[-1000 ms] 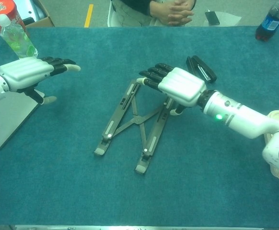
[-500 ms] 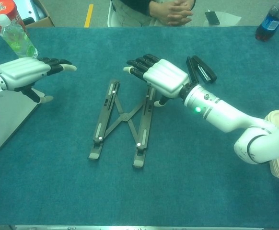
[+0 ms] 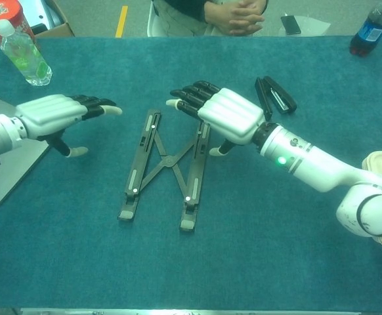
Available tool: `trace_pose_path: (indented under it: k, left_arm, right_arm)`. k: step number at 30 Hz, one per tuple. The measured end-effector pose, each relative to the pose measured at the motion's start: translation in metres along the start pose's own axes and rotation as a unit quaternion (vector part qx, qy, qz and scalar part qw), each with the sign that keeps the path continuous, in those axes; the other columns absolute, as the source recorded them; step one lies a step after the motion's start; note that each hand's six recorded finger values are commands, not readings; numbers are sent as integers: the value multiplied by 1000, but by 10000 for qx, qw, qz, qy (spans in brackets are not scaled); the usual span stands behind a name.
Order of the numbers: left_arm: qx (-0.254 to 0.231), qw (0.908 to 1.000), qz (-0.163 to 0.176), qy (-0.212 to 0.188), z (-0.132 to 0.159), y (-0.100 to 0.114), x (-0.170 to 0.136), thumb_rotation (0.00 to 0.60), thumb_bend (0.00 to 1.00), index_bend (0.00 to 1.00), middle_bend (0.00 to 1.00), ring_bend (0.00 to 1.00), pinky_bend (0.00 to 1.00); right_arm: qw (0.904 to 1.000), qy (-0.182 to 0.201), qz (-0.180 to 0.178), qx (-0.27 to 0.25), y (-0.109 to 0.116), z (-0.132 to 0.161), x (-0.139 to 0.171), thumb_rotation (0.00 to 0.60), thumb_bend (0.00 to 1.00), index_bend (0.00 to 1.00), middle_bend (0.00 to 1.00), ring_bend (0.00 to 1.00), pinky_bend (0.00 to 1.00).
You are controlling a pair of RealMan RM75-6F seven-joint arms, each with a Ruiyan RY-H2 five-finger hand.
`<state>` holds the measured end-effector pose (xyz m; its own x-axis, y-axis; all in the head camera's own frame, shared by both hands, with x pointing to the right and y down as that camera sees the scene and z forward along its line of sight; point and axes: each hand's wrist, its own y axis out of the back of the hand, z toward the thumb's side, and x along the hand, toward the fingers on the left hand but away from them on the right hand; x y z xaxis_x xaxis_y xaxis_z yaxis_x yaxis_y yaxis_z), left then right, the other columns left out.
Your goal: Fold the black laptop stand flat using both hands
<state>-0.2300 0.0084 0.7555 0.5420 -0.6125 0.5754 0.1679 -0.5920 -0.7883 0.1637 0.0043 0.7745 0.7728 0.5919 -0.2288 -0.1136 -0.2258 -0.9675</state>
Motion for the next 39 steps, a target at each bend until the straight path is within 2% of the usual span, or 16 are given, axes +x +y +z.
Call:
trace_pose_path:
  k: [7, 12, 19, 29, 39]
  left_arm:
    - [-58, 9997, -130, -176, 17, -7, 12, 600, 333, 0, 0, 0, 64]
    - [-121, 9996, -78, -233, 24, -8, 19, 600, 333, 0, 0, 0, 64]
    - [-242, 9994, -8, -241, 27, -10, 27, 600, 328, 0, 0, 0, 4]
    - [-203, 9994, 110, -253, 29, -14, 36, 600, 279, 0, 0, 0, 0]
    - [-14, 9994, 148, -302, 29, -18, 37, 600, 276, 0, 0, 0, 0]
  right_arm:
    - [10000, 37, 61, 54, -2, 1, 6, 600, 33, 0, 4, 0, 69]
    - [9999, 36, 71, 80, -4, 1, 5, 600, 33, 0, 3, 0, 68]
    - [9999, 51, -6, 105, -4, 4, 2, 600, 33, 0, 0, 0, 62]
    - [9999, -35, -99, 24, -3, 4, -4, 600, 32, 0, 0, 0, 49]
    - [10000, -36, -43, 41, -4, 1, -1, 600, 31, 0, 0, 0, 48]
